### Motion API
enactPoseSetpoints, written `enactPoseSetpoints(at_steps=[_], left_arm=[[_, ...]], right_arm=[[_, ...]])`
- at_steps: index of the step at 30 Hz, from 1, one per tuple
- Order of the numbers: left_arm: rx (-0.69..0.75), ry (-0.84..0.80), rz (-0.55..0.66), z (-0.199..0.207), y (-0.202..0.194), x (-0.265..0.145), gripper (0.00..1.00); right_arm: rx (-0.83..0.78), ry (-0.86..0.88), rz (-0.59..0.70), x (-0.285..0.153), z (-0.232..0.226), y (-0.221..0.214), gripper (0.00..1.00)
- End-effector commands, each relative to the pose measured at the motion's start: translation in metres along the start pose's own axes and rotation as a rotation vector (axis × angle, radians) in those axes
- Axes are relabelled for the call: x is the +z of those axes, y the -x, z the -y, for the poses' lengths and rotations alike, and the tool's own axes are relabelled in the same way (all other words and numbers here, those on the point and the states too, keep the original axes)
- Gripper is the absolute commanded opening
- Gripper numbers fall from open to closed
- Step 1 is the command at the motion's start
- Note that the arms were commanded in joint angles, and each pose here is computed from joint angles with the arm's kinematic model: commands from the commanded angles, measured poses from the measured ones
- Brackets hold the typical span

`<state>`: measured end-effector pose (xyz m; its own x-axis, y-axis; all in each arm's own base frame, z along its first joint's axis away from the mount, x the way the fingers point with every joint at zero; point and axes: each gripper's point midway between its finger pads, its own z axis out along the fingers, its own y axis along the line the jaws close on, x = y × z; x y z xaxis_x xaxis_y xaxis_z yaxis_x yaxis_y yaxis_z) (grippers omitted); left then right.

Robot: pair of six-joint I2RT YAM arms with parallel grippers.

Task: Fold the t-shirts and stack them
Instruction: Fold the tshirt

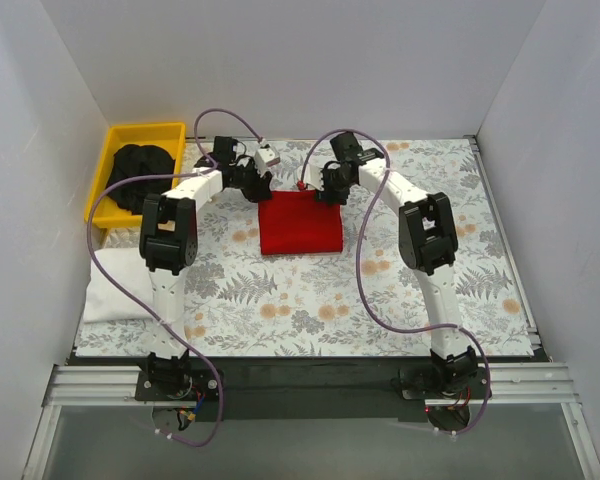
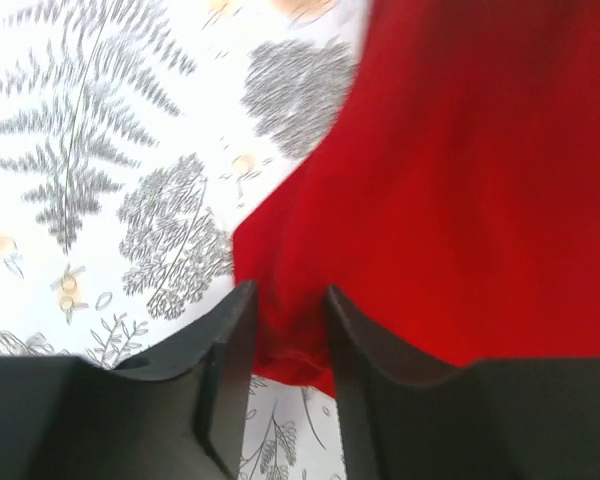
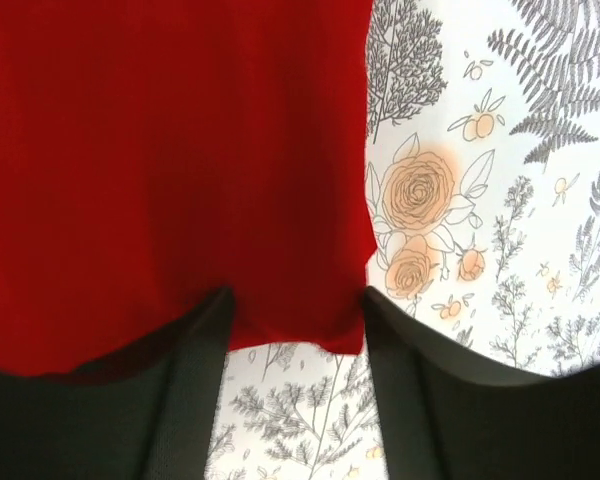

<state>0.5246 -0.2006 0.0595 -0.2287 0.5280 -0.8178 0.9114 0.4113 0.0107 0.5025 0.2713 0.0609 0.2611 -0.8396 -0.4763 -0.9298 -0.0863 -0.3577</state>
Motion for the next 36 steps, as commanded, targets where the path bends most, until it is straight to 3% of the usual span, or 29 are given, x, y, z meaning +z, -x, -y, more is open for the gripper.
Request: enactPoseSetpoints(at_steps=[1, 2, 5, 6, 10, 12, 16, 21, 22, 23, 28, 36], left_arm=[[-0.087, 0.194, 0.054, -0.046, 0.027, -0.011, 0.34], [-0.118, 0.245, 0.079, -0.059, 0.036, -0.021, 0.36], [-0.329, 0.361, 0.197, -0.083, 0.066, -0.064, 0.46], [-0.419, 0.348, 0.207, -0.076, 0.062, -0.069, 0.55], [-0.52, 0.335, 0.266, -0.037, 0.085, -0.107, 0.65], [-0.625, 0.193, 0.287, 0.004, 0.092, -0.111, 0.72], [-0.838, -0.124, 0.26, 0.089, 0.091, -0.107, 0.71], [-0.937, -0.35, 0.202, 0.172, 0.087, -0.082, 0.69], [-0.967, -0.373, 0.173, 0.182, 0.079, -0.075, 0.67], [-1.014, -0.406, 0.148, 0.191, 0.076, -0.07, 0.66], [-1.15, -0.395, 0.093, 0.191, 0.04, -0.037, 0.64], [-1.418, -0.309, 0.035, 0.16, -0.031, -0.024, 0.64]], right_arm=[[0.063, -0.184, 0.007, -0.021, 0.051, 0.003, 0.64], [0.108, -0.247, 0.015, -0.035, 0.068, 0.0, 0.73], [0.338, -0.329, 0.082, -0.079, 0.084, 0.003, 0.8], [0.373, -0.356, 0.117, -0.105, 0.087, 0.013, 0.81], [0.596, -0.285, 0.196, -0.134, 0.048, 0.027, 0.84], [0.688, -0.163, 0.264, -0.14, 0.014, 0.048, 0.85], [0.792, 0.05, 0.386, -0.14, -0.032, 0.09, 0.83], [0.994, 0.335, 0.452, -0.12, -0.082, 0.115, 0.67], [1.0, 0.403, 0.495, -0.119, -0.089, 0.125, 0.58], [1.028, 0.434, 0.491, -0.112, -0.096, 0.124, 0.55], [1.147, 0.496, 0.464, -0.073, -0.118, 0.112, 0.52], [1.369, 0.487, 0.265, -0.009, -0.156, 0.02, 0.49]])
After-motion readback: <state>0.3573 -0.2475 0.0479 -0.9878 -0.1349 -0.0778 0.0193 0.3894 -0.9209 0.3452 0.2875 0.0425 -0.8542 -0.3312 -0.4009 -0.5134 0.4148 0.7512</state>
